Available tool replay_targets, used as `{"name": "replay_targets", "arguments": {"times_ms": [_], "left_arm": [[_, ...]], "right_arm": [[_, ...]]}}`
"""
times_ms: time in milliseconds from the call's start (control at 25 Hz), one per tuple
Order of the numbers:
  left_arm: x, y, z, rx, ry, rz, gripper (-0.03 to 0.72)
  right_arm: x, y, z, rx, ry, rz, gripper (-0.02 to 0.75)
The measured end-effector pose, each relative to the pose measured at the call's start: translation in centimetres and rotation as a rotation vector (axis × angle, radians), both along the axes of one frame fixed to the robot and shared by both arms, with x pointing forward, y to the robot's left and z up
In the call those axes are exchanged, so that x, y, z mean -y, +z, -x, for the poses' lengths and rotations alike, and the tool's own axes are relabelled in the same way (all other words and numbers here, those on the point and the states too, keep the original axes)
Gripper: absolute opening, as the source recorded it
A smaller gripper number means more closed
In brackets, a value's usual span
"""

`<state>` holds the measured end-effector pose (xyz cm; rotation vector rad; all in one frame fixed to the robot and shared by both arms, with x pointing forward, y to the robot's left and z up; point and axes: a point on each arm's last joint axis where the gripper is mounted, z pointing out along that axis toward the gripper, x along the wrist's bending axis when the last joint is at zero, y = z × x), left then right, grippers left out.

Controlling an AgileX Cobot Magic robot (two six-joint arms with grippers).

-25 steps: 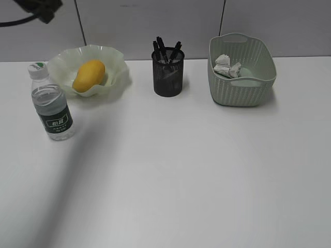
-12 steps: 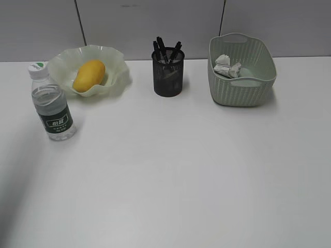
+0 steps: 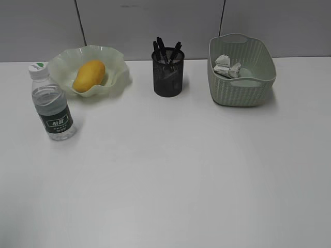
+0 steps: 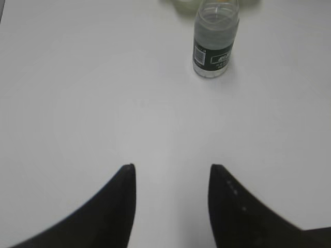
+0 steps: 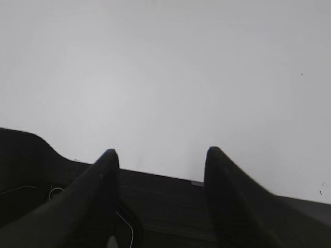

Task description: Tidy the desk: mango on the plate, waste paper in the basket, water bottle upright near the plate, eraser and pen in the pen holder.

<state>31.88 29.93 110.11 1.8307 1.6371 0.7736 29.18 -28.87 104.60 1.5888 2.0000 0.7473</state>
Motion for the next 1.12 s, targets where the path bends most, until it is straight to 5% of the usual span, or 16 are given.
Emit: {"name": "replay_targets", "arguments": {"times_ms": [640,800,1120], "left_arm": [[0.6,-2.8,7.9,0.308,0.008,0.056,0.355],[0.7,-4.0,8.8,0.308,0.050,0.118,0.355],[0.6,-4.3,8.9,0.294,0.069,0.135,0.355]], "right_arm": [[0.0,0.0,0.0,0.001,-0.001,-0.001,0.424],[0.0,0.0,0.0,0.001,-0.001,0.000,0.424],[0.0,0.0,0.0,0.001,-0.001,0.000,0.424]]}}
